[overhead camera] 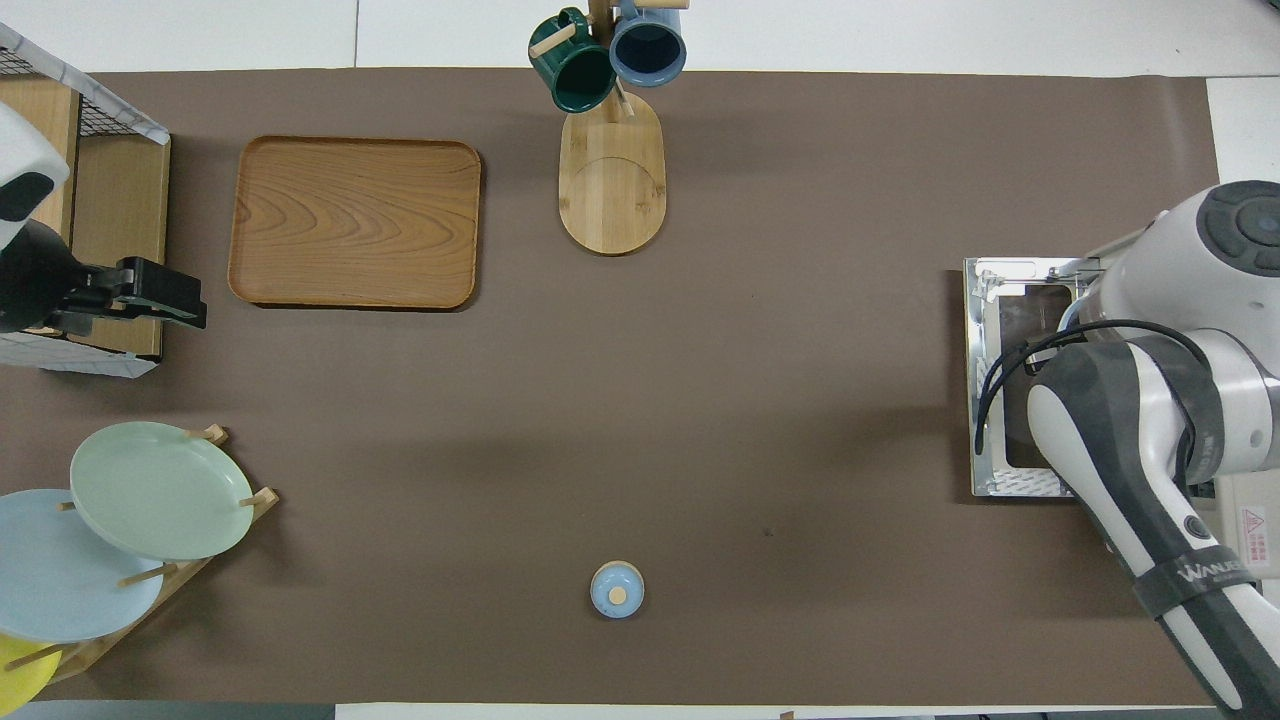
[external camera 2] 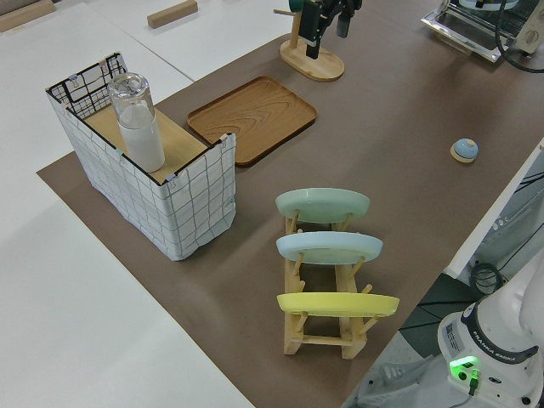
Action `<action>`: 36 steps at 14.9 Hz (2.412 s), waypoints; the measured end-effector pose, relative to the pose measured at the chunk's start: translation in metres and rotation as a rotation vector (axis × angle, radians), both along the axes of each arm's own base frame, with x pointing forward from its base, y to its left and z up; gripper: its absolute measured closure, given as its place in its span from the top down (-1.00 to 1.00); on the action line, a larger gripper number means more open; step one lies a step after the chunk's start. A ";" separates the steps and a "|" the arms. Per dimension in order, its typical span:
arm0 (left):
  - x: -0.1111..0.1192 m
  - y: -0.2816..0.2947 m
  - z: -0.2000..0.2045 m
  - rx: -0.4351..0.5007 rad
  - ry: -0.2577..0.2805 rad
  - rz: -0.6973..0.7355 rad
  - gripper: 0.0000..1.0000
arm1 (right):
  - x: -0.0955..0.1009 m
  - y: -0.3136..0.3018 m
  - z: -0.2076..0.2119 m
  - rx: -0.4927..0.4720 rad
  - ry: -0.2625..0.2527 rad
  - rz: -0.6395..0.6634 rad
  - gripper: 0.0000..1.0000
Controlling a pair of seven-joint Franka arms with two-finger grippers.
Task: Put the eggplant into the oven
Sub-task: 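Open the right gripper inside the oven and withdraw it, then push the oven door shut with the right gripper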
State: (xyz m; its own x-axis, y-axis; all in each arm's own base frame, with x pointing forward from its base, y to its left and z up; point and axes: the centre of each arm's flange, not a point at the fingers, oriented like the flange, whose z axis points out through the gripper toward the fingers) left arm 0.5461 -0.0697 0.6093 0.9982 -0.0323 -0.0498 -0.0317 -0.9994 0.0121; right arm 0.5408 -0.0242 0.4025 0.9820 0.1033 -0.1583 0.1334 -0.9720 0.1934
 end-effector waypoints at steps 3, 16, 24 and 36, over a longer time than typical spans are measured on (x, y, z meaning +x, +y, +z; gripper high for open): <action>0.000 -0.002 0.004 -0.001 -0.008 -0.005 1.00 | -0.014 -0.023 -0.023 0.025 -0.030 0.052 -0.95; 0.000 0.003 0.013 -0.004 -0.023 -0.068 1.00 | -0.006 0.090 -0.017 0.120 -0.127 0.000 -0.97; 0.001 0.011 0.012 -0.003 -0.019 -0.060 1.00 | -0.010 0.072 -0.092 0.112 -0.074 -0.106 -0.98; 0.001 0.014 0.012 -0.003 -0.019 -0.055 1.00 | -0.012 0.071 -0.101 -0.011 -0.052 0.099 -0.98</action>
